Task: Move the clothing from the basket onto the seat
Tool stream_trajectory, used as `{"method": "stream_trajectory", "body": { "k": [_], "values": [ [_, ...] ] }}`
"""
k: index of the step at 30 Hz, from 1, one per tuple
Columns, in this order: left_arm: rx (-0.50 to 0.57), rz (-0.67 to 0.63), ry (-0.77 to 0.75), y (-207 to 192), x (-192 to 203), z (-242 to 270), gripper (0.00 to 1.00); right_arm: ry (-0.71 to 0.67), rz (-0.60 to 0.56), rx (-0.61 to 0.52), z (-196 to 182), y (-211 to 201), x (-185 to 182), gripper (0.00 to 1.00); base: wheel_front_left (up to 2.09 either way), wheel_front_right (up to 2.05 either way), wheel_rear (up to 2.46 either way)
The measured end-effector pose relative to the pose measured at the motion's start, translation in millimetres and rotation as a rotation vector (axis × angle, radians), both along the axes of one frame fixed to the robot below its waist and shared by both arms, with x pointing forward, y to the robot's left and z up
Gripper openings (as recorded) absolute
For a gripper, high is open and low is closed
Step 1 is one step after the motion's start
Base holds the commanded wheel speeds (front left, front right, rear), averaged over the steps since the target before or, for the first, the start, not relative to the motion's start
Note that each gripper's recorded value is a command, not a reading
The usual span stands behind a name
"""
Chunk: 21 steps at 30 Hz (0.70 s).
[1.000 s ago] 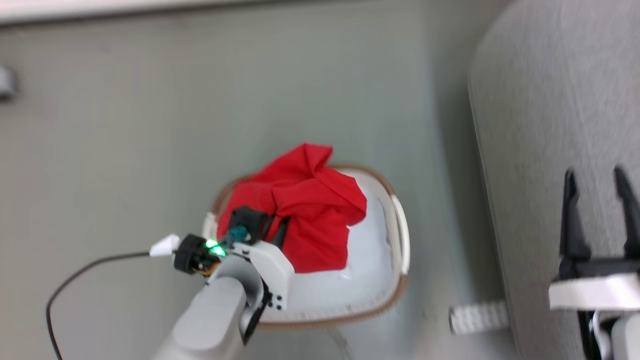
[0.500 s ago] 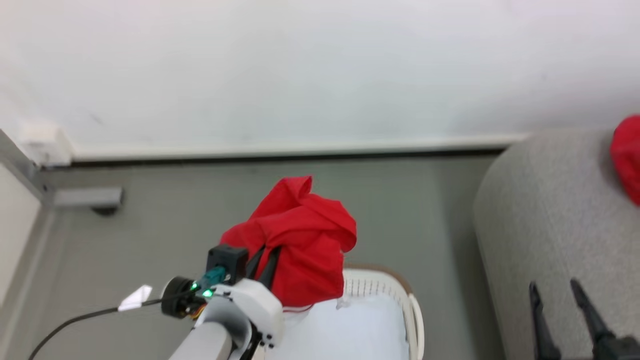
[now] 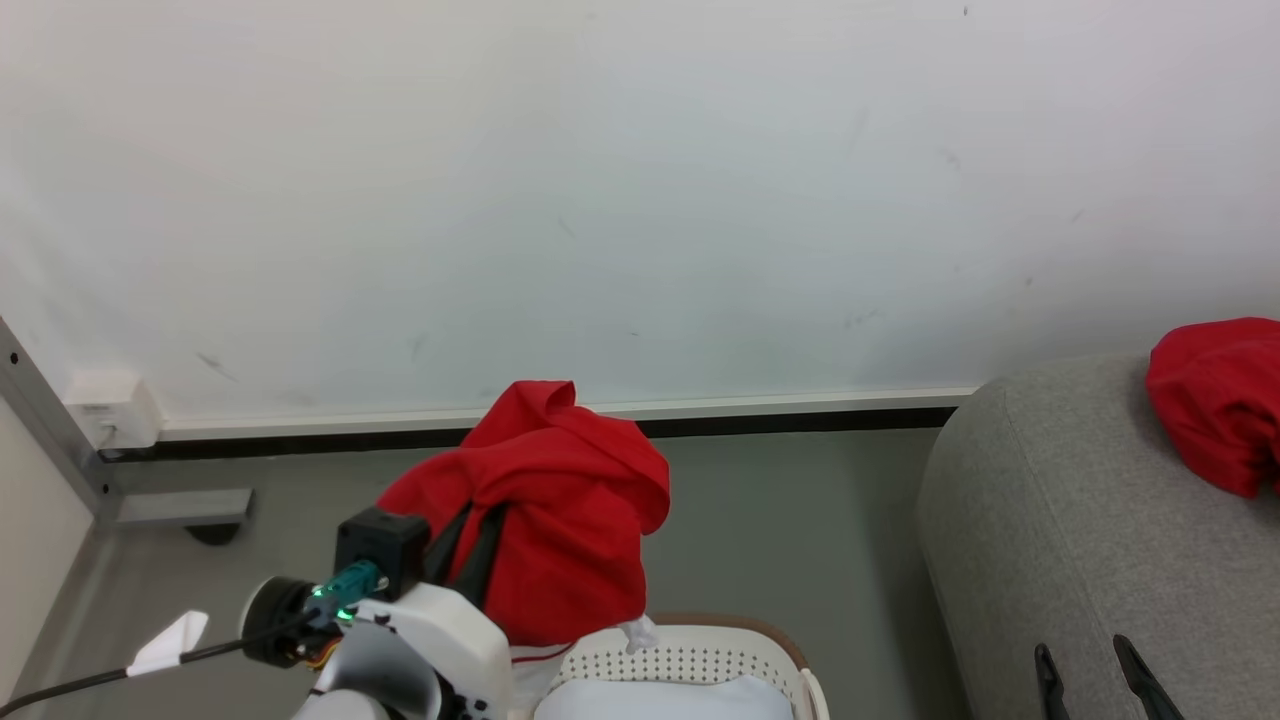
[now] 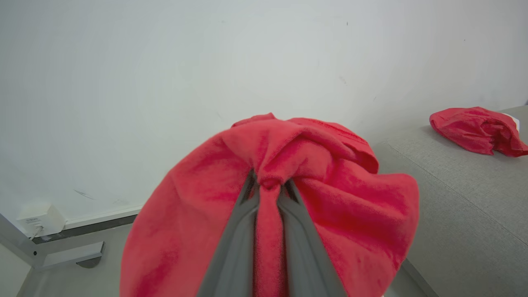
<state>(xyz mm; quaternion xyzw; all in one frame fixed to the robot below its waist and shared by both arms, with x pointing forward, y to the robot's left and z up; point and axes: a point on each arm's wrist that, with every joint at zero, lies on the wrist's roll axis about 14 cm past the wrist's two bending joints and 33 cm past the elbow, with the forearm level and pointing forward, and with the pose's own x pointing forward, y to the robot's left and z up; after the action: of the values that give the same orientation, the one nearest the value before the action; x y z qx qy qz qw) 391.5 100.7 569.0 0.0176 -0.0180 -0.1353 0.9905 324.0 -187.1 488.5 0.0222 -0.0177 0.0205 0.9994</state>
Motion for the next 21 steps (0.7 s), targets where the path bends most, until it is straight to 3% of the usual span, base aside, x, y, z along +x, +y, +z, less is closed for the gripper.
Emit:
{"method": "stream_trajectory", "body": {
  "k": [11,16,21],
  "values": [
    [-0.003,-0.024,-0.005,-7.7,-5.2,7.2,0.00,-0.028,0.056,-0.011,8.9,18.5,2.4,1.00,0.00,0.00,0.00],
    [-0.003,-0.037,0.000,-12.5,-6.3,6.9,0.00,-0.098,0.228,-0.022,30.9,75.3,6.7,1.00,0.00,0.00,0.00],
    [-0.001,-0.053,0.002,-18.1,-7.2,6.9,0.00,-0.135,0.471,-0.048,48.5,153.1,0.7,1.00,0.00,0.00,0.00]
  ]
}}
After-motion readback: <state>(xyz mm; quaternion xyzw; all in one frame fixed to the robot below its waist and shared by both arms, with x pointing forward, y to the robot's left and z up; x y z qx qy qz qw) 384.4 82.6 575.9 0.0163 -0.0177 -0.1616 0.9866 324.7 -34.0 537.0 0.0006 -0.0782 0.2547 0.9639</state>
